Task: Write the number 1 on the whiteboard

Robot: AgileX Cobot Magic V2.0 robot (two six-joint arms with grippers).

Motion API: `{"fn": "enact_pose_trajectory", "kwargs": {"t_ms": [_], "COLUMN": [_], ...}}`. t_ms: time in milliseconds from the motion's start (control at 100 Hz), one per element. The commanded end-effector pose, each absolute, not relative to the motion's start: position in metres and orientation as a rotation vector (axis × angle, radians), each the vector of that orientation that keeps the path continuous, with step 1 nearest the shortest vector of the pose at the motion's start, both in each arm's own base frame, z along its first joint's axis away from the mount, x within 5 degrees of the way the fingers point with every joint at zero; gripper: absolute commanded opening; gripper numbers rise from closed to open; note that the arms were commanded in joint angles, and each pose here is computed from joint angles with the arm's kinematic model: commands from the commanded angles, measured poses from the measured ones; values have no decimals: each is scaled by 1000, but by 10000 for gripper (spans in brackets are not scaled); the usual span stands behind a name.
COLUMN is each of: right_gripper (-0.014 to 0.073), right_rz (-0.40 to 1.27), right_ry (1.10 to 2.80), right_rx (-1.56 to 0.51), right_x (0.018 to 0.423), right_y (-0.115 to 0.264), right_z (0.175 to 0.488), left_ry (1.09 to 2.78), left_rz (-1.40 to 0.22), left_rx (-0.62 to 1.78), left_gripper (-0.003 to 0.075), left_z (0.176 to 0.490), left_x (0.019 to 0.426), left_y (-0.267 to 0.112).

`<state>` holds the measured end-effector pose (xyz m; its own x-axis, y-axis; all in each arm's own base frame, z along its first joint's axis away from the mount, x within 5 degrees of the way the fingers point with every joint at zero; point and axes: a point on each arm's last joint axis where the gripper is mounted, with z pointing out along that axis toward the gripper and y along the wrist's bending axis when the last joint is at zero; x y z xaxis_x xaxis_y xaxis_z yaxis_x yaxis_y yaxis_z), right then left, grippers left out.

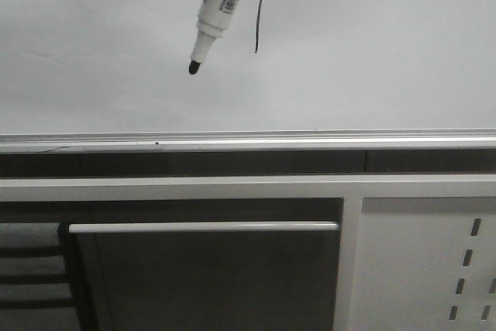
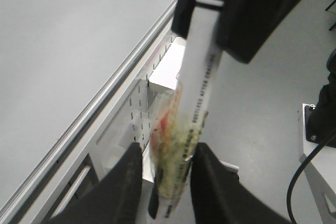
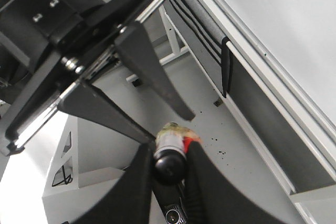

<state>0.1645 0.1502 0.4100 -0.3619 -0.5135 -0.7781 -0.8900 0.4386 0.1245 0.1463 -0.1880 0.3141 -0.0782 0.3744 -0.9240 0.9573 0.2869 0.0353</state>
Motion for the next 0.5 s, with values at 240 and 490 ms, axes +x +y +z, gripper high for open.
{"fn": "enact_pose_trajectory", "kwargs": {"t_ms": [240,490], "right_gripper": [-15,344], "right_rz": [785,728], "right_ry": [1949,1926], "right_rx": [-1146,-1029], "right_x": [159,165], "right_y": [151,140], "right_z": [427,434], "left_ry": [1579,1572], "left_rz": [-823,-734], "left_rx": [1203,1096], "left_gripper": [-20,-20], "left_z": [331,339], "left_x": [144,148], "left_y": [-189,-180]}}
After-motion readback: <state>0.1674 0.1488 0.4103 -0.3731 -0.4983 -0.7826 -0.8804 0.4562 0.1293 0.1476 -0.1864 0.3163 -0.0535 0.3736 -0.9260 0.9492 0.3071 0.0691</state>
